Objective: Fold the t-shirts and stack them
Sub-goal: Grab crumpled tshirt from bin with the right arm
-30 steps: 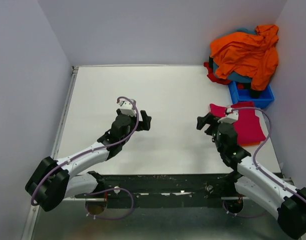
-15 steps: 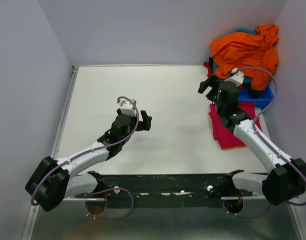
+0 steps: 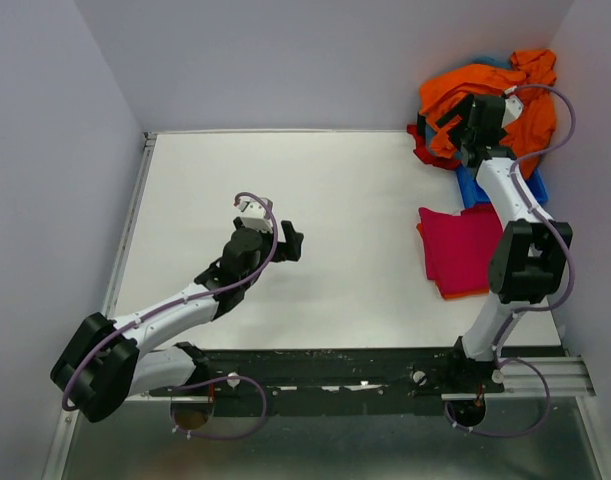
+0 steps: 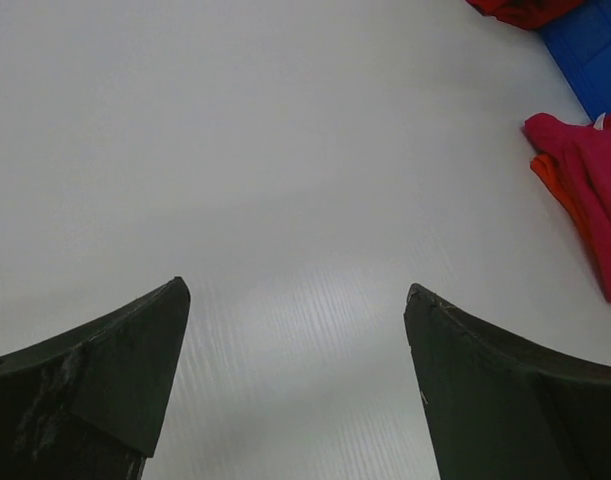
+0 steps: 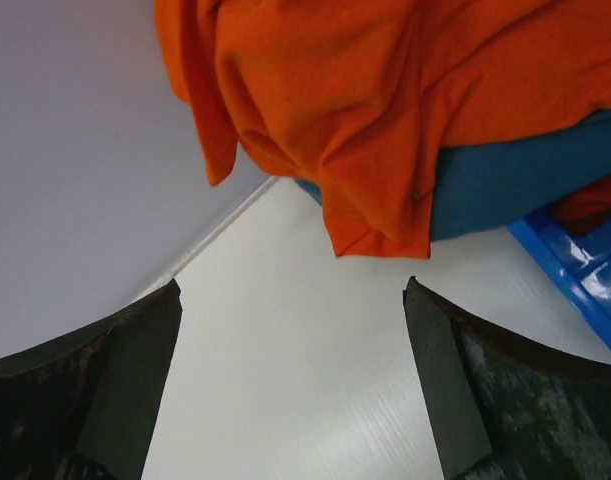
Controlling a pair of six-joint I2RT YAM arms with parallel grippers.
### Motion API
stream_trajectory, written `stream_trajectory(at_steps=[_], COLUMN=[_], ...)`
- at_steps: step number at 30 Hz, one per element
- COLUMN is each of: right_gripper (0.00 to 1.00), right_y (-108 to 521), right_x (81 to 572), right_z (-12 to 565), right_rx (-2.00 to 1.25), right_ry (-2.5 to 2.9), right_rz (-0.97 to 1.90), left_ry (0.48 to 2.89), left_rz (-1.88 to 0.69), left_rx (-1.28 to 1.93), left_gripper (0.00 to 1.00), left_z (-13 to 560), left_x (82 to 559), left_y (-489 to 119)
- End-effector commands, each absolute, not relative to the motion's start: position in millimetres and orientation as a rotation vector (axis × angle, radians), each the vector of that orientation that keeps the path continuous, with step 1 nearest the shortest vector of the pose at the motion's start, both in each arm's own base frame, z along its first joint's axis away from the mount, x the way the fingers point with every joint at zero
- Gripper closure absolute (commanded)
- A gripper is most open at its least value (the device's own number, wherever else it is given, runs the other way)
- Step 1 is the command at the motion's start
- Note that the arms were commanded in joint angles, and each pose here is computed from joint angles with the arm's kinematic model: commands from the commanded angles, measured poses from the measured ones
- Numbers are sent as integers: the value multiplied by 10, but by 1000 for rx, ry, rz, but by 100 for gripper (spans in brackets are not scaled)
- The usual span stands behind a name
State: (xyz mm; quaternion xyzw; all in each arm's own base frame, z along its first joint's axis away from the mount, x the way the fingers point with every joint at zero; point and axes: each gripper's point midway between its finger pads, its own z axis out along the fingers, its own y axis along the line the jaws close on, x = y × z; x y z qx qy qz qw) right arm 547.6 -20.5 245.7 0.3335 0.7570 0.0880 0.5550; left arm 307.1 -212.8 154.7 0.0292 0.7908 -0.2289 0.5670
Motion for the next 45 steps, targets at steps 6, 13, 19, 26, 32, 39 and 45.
stream_trajectory(at_steps=[6,13,19,26,32,39,45], right_gripper=[4,63,78,99,99,99,99], right_y=[-764,-973,-980,-909,-522,749,2042], right_x=[6339,6680,6230,5725,5412,4879,4115], right_z=[2111,2104,2494,2927,3372,4455,5060], right_rx=[915,888,838,747,607,217,-201], right_ry=[1740,1648,1553,1515,1522,1592,1608], right_rz=[258,278,242,219,302,576,844], left_ry=[1857,1863,1862,1851,1855,1840,1833], left_rz=[-582,-584,-587,-595,-595,-567,-515], left_rx=[95,100,102,101,106,98,68], left_gripper=[1,1,1,1,1,1,1], left_z=[1610,1589,1598,1639,1625,1662,1668], left_x=[3114,3125,3110,3101,3092,3100,3123], left_y=[-2277,-2292,-2287,-2287,-2289,-2235,-2132])
